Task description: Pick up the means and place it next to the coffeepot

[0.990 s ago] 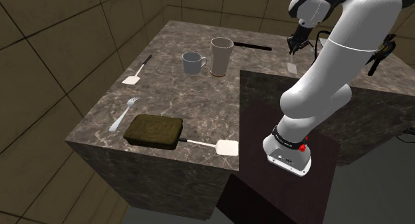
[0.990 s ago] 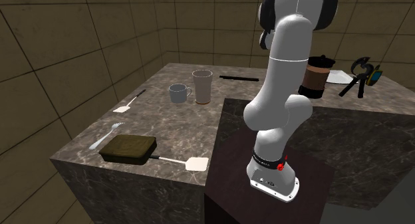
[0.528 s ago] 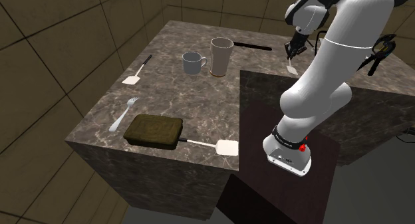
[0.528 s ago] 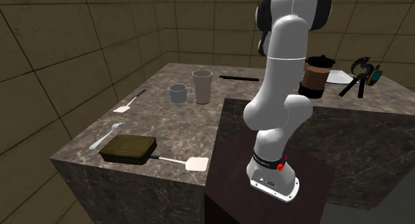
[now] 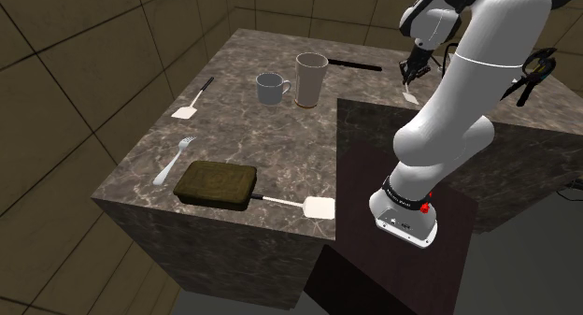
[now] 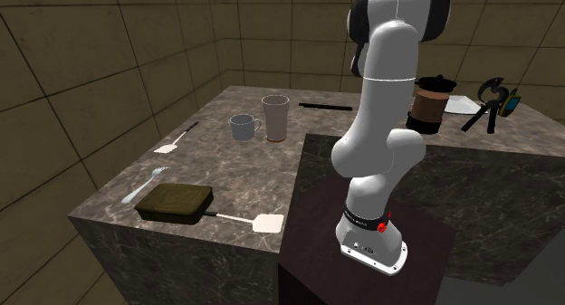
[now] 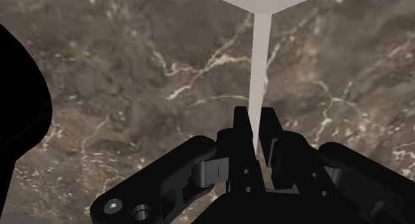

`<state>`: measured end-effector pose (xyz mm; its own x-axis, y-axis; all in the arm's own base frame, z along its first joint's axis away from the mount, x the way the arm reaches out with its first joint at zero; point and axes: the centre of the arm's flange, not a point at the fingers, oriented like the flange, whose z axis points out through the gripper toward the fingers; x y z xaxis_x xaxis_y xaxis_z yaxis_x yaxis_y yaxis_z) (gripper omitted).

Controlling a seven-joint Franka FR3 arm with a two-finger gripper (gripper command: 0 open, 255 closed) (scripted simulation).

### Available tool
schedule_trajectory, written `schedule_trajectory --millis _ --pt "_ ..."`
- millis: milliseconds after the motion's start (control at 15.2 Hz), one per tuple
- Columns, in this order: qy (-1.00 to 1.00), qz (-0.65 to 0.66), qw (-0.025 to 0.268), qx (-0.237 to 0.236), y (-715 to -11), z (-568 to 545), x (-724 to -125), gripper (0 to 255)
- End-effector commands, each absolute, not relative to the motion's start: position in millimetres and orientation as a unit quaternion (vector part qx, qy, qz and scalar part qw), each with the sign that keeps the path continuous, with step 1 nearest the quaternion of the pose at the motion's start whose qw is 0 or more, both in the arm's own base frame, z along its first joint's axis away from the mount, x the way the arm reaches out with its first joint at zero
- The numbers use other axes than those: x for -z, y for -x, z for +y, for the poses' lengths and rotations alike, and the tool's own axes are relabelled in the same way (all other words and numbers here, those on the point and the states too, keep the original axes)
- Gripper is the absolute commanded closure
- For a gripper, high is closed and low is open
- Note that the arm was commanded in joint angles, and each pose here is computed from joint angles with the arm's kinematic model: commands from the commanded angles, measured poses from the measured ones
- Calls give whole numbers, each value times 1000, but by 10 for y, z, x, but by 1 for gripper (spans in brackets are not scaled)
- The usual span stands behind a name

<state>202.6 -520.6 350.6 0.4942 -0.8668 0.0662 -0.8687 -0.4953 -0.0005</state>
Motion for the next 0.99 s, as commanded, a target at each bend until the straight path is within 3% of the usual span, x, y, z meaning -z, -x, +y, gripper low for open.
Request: schedule_trajectory --millis 0,924 --pt "-864 -502 16 -29 -2026 -5206 -3506 0" --pt "-864 -502 16 -29 -2010 -5177 -4004 0"
